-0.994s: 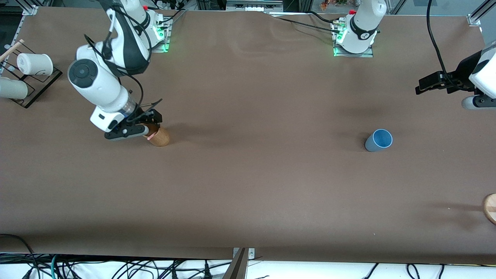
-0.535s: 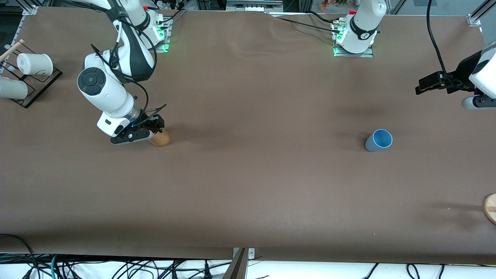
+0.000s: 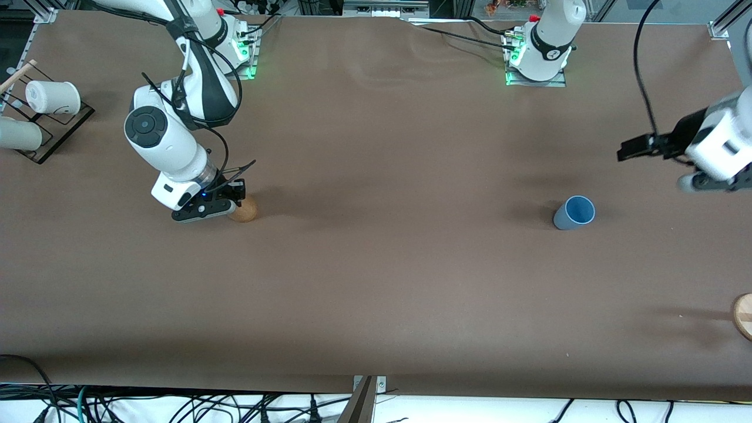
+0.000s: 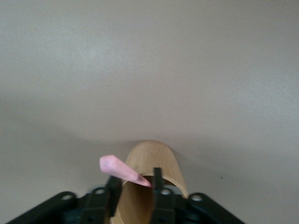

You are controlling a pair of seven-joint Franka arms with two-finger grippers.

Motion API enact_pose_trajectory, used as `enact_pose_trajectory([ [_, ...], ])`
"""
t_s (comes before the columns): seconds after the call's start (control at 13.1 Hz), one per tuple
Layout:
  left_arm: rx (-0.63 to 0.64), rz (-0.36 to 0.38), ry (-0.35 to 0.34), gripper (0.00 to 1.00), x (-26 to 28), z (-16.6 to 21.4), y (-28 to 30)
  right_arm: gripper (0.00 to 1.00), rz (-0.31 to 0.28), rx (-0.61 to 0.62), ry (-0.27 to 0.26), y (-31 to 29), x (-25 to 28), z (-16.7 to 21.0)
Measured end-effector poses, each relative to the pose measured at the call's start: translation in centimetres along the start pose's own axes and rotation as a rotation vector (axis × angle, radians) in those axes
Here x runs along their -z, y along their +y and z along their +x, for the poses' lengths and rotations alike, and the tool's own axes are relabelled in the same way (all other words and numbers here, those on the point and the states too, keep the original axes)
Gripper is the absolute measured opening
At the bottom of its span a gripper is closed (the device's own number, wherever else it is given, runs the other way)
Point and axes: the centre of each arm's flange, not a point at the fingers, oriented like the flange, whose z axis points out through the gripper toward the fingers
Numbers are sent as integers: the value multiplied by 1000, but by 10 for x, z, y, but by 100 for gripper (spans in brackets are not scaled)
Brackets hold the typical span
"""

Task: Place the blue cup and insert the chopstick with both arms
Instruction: 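Grasp the chopstick with the right gripper while the left gripper grasps the blue cup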

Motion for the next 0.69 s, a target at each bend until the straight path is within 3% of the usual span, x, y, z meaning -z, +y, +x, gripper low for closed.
enact_pose_trajectory([
  [0.15,2,8,-31,100,-32,24,2,7,-1,2,3,0,1,1],
  [0.46,-7,43,-46,100,-88,63,7,7,-4,5,9,0,20,9],
  [0.69,-20,57,-16,100,-141,81,12,7,-10,4,-24,1,85,20],
])
